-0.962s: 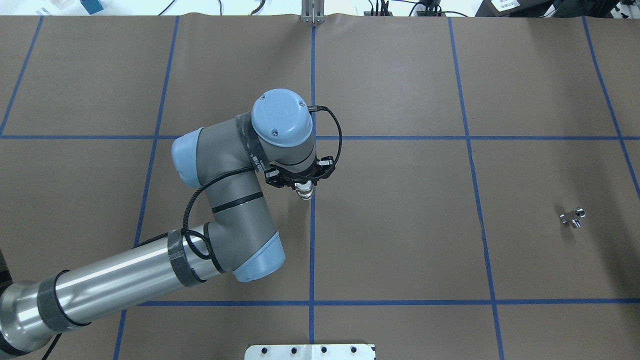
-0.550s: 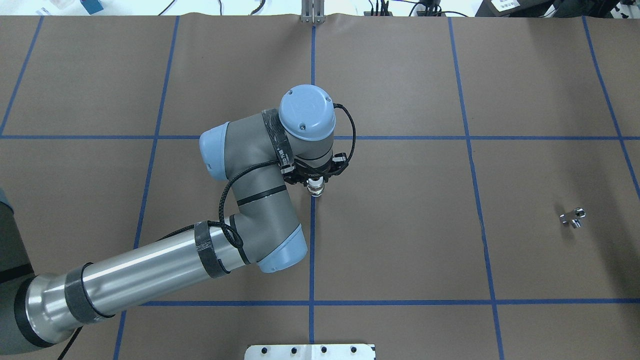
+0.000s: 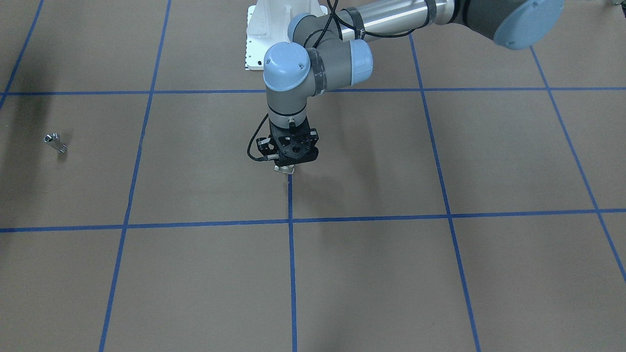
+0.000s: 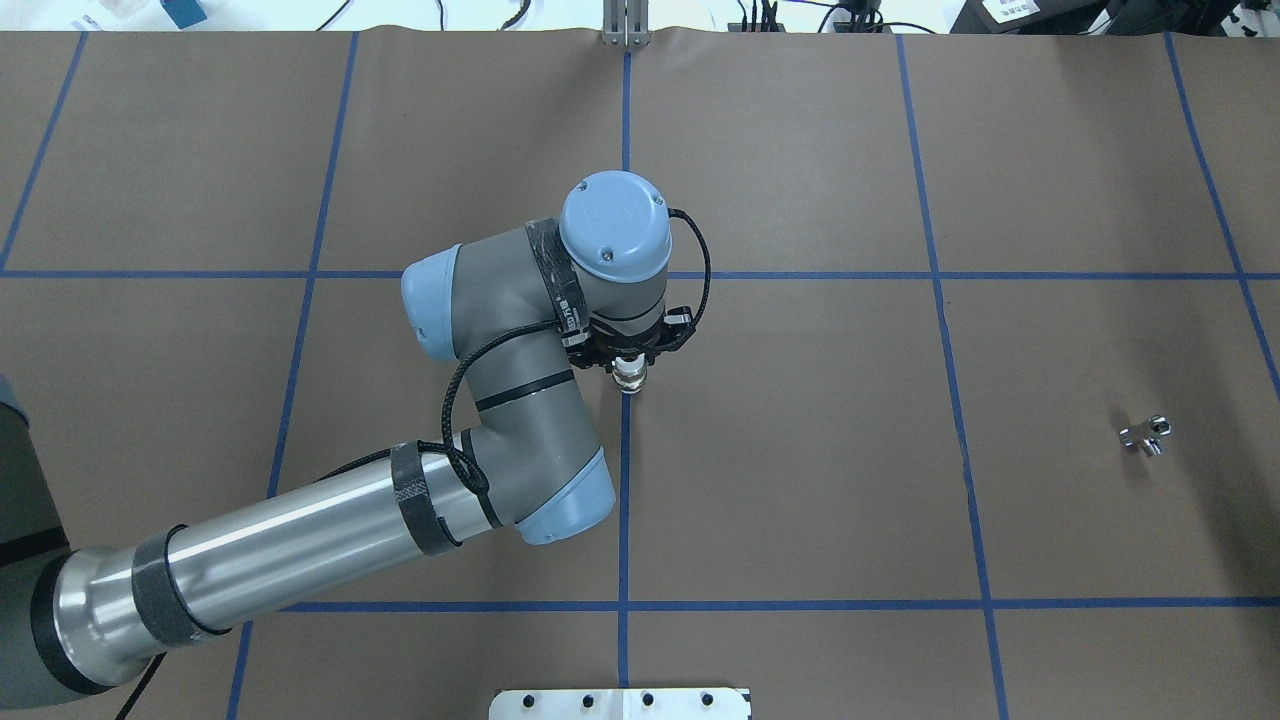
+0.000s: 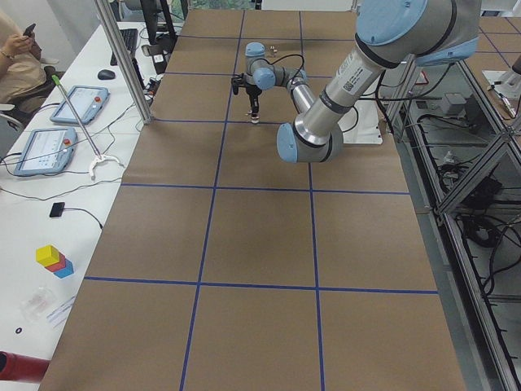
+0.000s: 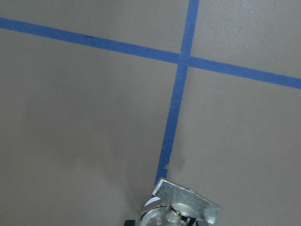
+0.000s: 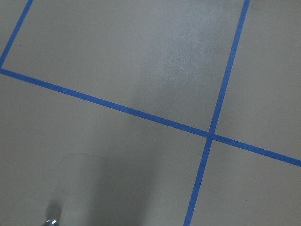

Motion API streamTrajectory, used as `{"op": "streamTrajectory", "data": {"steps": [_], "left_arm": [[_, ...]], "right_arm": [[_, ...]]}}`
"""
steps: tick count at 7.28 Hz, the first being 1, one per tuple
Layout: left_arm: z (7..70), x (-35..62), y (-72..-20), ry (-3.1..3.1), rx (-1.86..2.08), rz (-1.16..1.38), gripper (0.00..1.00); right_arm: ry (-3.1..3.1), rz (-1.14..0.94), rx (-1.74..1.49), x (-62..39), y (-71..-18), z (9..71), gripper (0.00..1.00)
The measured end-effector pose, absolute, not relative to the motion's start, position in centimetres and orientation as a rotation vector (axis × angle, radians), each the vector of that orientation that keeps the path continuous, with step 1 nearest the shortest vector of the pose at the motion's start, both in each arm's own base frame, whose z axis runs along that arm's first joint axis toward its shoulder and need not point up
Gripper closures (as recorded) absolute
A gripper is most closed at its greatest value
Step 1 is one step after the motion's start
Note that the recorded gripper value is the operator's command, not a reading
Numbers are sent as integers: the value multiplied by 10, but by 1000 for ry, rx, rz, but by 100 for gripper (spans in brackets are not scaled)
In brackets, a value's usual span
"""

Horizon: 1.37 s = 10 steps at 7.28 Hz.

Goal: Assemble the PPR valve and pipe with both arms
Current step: 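Carry the valve with the left gripper to the table center, then set the valve upright, open the left gripper and withdraw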

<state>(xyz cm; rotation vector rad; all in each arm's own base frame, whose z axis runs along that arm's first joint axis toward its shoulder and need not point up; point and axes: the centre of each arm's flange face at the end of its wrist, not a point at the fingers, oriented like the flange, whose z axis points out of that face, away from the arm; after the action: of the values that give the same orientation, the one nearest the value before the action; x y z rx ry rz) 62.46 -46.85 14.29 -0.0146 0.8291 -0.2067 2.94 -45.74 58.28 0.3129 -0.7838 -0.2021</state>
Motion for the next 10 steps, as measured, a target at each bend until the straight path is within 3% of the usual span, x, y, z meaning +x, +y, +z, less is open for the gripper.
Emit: {"op": "streamTrajectory", "data": {"steps": [2,5,8,10], "left_arm": [[144,624,-468,829,-3,-180,30],[142,622,-468,834,13,-150,10],[113,592,-455,865,42,-114,8],[107,521,-423,850,88,-17,1]], "right_arm": [[-784,-202,313,29,-457,583,0],[-785,-204,314,29,-457,583,0],[-786,-204,314,29,-457,582,0],[-810,-206,313,28,-457,580,0]]}}
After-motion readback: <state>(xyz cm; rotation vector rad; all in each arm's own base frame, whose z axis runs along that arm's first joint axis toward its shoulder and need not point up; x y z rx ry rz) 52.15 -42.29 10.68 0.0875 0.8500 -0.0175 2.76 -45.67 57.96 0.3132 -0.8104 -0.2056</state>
